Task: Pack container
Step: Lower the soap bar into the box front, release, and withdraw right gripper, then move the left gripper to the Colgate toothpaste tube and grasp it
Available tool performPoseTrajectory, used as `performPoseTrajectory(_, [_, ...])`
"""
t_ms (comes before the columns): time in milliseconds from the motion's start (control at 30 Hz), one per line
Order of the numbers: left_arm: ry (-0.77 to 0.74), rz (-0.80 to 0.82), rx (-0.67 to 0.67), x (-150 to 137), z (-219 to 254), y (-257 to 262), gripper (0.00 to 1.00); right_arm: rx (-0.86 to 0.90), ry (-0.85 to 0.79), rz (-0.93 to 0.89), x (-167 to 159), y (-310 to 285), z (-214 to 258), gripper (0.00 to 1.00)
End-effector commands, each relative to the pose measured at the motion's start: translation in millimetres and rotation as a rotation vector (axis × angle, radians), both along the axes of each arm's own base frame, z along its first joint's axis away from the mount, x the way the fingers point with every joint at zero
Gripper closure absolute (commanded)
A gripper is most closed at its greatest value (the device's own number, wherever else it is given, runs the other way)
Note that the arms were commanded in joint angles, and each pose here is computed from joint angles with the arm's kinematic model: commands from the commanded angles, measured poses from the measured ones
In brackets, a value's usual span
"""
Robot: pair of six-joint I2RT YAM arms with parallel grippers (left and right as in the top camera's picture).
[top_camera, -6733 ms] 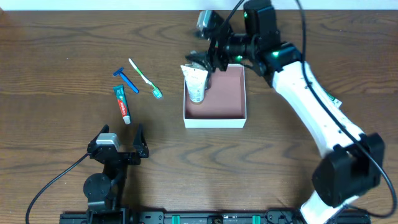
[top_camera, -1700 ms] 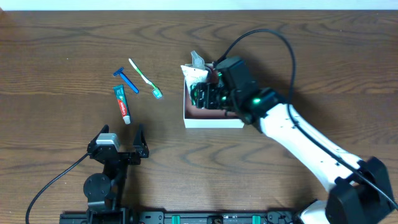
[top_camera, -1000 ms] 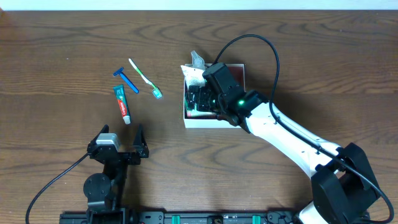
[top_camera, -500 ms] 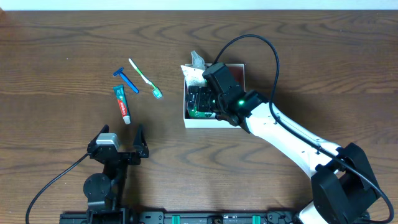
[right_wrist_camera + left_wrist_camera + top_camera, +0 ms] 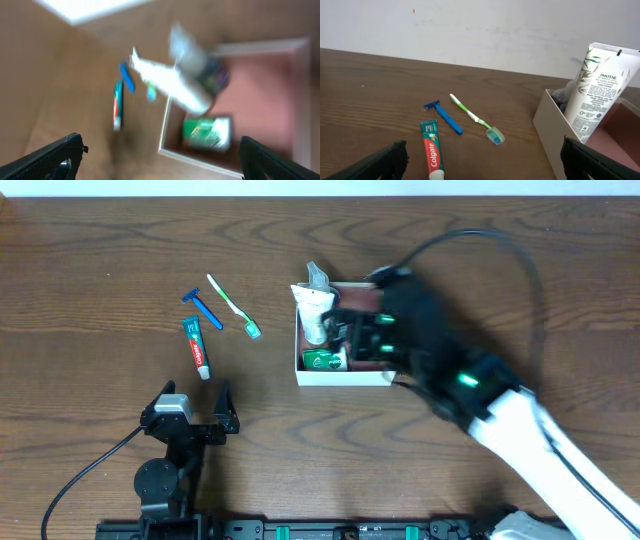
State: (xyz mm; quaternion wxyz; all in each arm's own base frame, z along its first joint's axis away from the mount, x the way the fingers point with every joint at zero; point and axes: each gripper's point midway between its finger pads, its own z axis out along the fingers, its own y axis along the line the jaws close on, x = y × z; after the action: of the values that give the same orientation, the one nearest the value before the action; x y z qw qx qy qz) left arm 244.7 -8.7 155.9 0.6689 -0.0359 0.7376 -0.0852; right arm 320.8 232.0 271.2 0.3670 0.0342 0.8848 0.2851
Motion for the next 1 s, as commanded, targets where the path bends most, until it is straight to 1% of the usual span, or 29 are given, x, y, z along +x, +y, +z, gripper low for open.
performPoseTrajectory(0, [0.046, -0.005, 0.013, -0.8, -15.2, -0.5, 0.02, -0.114, -0.125, -0.255, 24.8, -74.1, 25.8, 0.01])
performPoseTrajectory(167, [0.046, -0.005, 0.013, -0.8, -15.2, -0.5, 0.02, -0.250, -0.157, -0.519, 43.5, -167.8, 31.9, 0.01])
performPoseTrajectory(300, [0.046, -0.005, 0.013, -0.8, -15.2, -0.5, 0.02, -0.294, -0.113, -0.684, 55.4, -233.8, 21.6, 0.01])
performPoseTrajectory(467, [0.046, -0.005, 0.013, -0.8, -15.2, -0.5, 0.02, -0.317, -0.015, -0.764, 67.5, -280.4, -8.7, 0.01])
performPoseTrajectory(600, [0.046, -0.005, 0.013, -0.8, -15.2, -0.5, 0.02, -0.326, 0.079, -0.786, 75.6, -301.5, -40.5, 0.01])
performPoseTrajectory(733, [0.047, -0.006, 0.005, -0.8, -15.3, -0.8, 0.02, -0.341, 0.170, -0.784, 80.2, -310.3, -72.2, 0.01])
performPoseTrajectory(967, [0.020, -0.031, 0.005, -0.6, -8.0, -5.1, 0.02, -0.361, 0.249, -0.765, 84.0, -309.5, -102.0, 0.01])
